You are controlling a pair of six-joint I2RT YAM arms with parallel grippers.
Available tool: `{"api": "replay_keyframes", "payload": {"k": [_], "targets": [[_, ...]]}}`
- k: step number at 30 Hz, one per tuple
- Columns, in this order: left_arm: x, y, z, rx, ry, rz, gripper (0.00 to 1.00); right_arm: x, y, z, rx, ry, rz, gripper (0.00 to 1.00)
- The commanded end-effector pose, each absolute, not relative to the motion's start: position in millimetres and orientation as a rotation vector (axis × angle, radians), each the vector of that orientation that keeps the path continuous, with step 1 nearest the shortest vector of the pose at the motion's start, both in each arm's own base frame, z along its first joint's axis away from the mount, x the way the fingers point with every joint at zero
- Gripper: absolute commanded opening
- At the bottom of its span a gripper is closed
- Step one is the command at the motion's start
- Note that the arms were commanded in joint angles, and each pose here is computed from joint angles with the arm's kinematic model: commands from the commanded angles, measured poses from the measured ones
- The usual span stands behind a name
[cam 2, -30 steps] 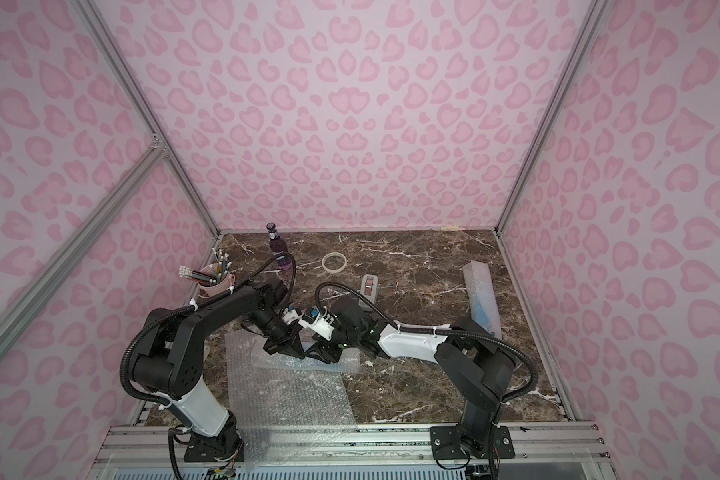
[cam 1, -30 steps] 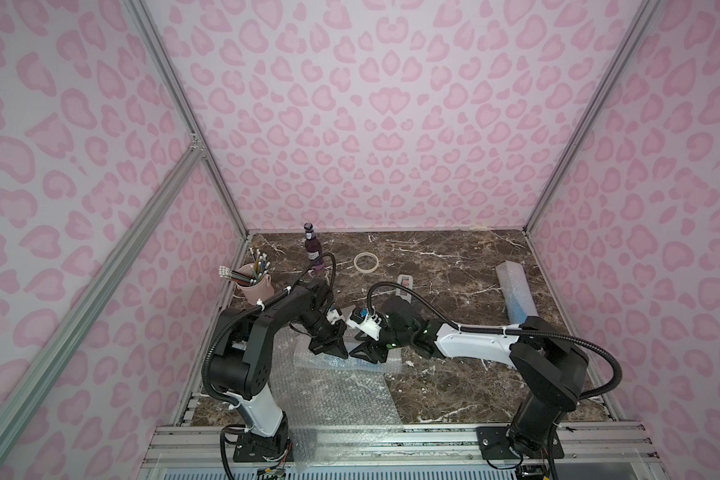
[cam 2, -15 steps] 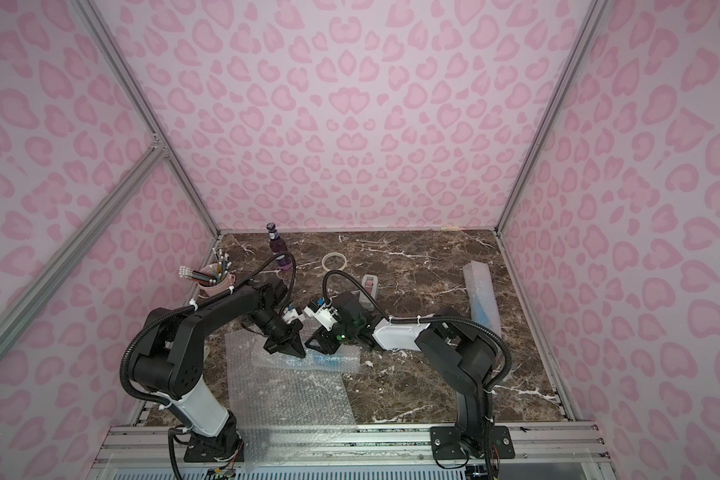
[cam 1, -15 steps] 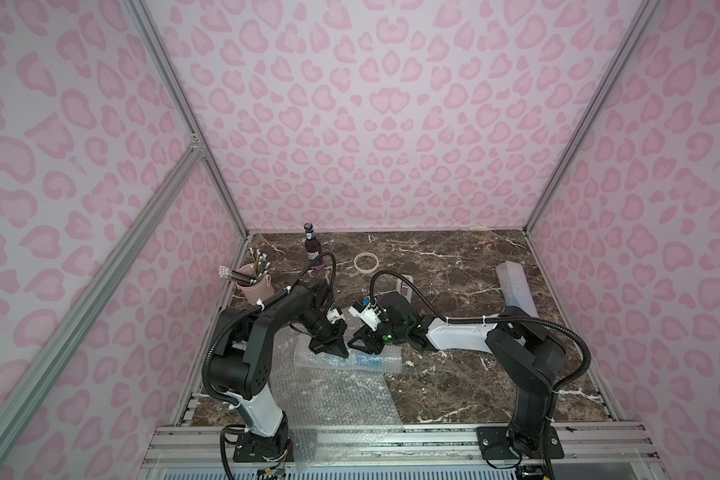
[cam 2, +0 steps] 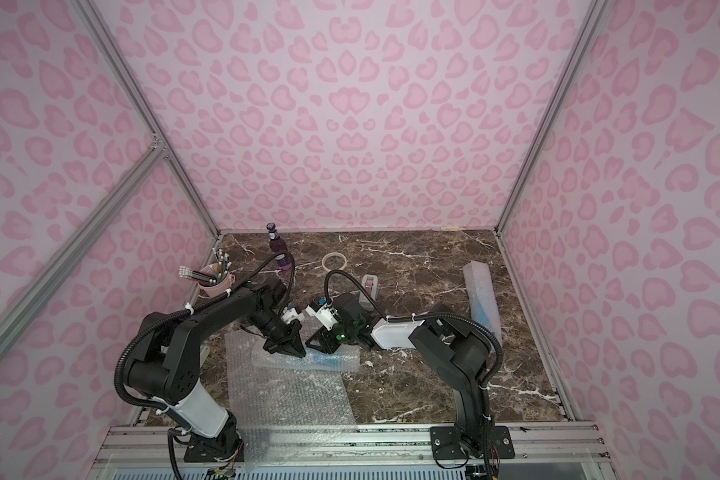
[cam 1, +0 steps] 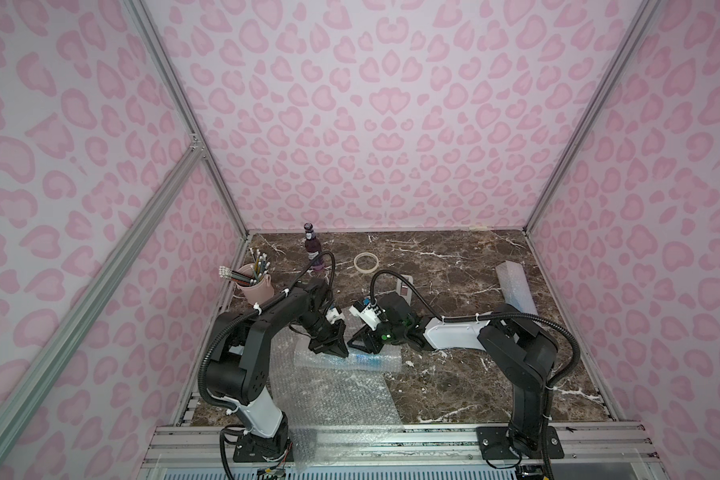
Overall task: Wrap wine bottles in bubble wrap
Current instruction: Stick the tape on the bubble wrap.
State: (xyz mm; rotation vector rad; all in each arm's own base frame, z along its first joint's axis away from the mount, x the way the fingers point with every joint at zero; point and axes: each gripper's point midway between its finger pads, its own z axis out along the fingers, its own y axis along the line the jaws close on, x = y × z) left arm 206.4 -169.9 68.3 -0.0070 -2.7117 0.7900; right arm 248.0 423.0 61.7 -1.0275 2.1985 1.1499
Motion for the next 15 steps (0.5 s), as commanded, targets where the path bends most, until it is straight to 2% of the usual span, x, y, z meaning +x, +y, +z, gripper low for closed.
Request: {"api": "replay_keyframes", "payload": {"k": [1, 9, 15], "targets": [[209, -164, 63, -0.008, -2.757, 0.736, 0.13, 239, 407, 31, -1.066, 2.319, 1.040, 0.38], [203, -156, 86, -0.025, -2.800, 0.694, 0.24, 230, 408, 30, -1.124, 2.304, 1.067, 0.38], [195, -132, 107, -0.065, -2.864, 0.524, 0.31, 229, 412, 34, -1.137, 2.287, 1.080, 0.38]]}}
